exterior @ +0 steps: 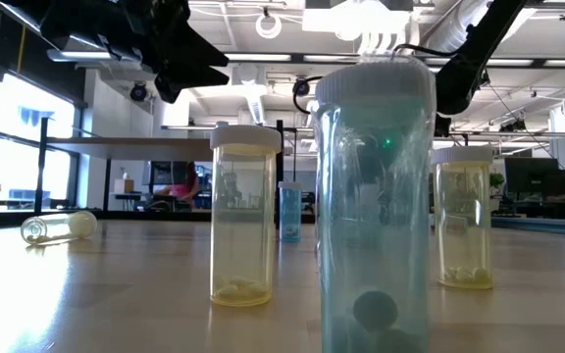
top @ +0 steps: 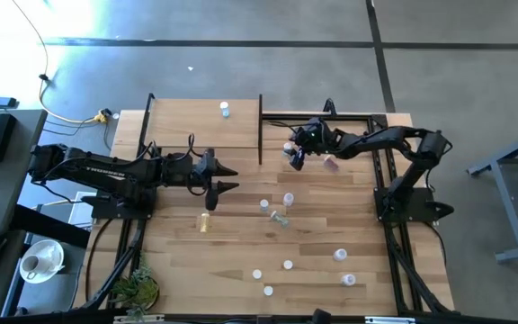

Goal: Pick and place medicine bottles onto shelf by color
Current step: Put the top green pill bottle on the shelf

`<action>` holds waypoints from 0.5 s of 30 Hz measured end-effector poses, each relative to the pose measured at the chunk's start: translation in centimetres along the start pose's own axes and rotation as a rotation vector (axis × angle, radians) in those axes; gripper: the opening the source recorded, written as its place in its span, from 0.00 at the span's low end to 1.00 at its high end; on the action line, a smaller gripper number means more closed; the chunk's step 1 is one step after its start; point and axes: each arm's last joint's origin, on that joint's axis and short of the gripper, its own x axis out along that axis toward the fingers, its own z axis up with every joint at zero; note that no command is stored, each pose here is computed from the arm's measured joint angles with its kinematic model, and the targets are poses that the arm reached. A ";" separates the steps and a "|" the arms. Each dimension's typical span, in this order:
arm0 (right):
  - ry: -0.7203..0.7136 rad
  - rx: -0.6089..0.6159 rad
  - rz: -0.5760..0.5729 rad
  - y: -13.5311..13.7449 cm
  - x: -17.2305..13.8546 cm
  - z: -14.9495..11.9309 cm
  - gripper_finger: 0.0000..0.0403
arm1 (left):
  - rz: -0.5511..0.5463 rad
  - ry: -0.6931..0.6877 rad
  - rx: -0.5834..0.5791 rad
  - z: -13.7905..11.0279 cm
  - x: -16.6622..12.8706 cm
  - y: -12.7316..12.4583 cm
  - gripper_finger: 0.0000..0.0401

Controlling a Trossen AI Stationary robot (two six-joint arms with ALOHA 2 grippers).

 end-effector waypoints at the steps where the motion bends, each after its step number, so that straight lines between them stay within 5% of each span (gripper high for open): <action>1: 0.000 0.000 0.000 0.0 0.0 0.0 0.57 | 0.000 0.000 0.000 0.0 0.0 0.0 0.44; 15: 0.004 0.005 -0.001 0.0 0.0 0.0 0.31 | 0.000 0.001 0.000 0.0 0.0 0.0 0.44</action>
